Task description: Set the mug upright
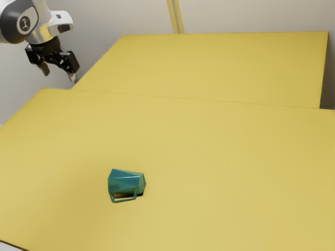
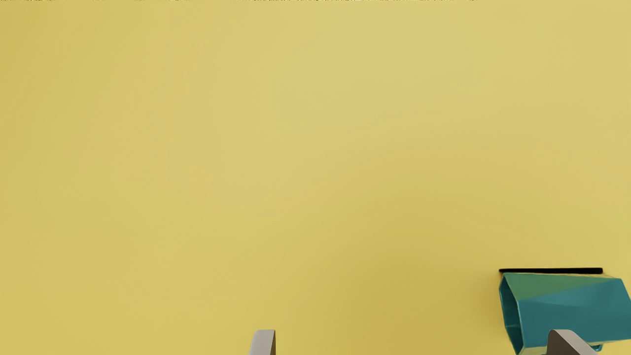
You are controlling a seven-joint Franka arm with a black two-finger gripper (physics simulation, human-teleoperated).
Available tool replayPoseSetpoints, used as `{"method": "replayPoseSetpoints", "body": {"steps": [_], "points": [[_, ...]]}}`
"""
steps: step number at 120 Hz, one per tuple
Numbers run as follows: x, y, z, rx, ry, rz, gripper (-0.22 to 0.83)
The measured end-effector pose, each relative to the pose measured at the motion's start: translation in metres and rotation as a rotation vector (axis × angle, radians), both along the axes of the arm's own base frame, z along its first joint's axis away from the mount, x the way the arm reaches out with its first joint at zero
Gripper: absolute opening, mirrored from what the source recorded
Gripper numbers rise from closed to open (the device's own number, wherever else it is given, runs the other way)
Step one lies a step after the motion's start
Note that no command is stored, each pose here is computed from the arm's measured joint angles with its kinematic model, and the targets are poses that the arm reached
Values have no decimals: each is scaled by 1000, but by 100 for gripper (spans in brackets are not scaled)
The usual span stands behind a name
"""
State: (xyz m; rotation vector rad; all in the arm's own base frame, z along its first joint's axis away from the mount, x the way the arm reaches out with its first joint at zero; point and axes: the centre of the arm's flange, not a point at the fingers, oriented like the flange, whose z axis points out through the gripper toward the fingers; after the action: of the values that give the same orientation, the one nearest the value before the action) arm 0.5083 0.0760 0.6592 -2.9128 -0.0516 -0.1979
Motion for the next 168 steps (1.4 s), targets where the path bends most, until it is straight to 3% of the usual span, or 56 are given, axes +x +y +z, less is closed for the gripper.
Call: {"method": "replayPoseSetpoints", "body": {"steps": [43, 60, 109, 132, 168], "points": [[5, -20, -6, -31, -16, -61, 62], [5, -33, -35, -123, 26, -75, 62], [-33, -2, -173, -597, 239, 217, 62], [-40, 5, -232, -716, 341, 327, 62], [-40, 6, -309, -794, 476, 413, 62]]}}
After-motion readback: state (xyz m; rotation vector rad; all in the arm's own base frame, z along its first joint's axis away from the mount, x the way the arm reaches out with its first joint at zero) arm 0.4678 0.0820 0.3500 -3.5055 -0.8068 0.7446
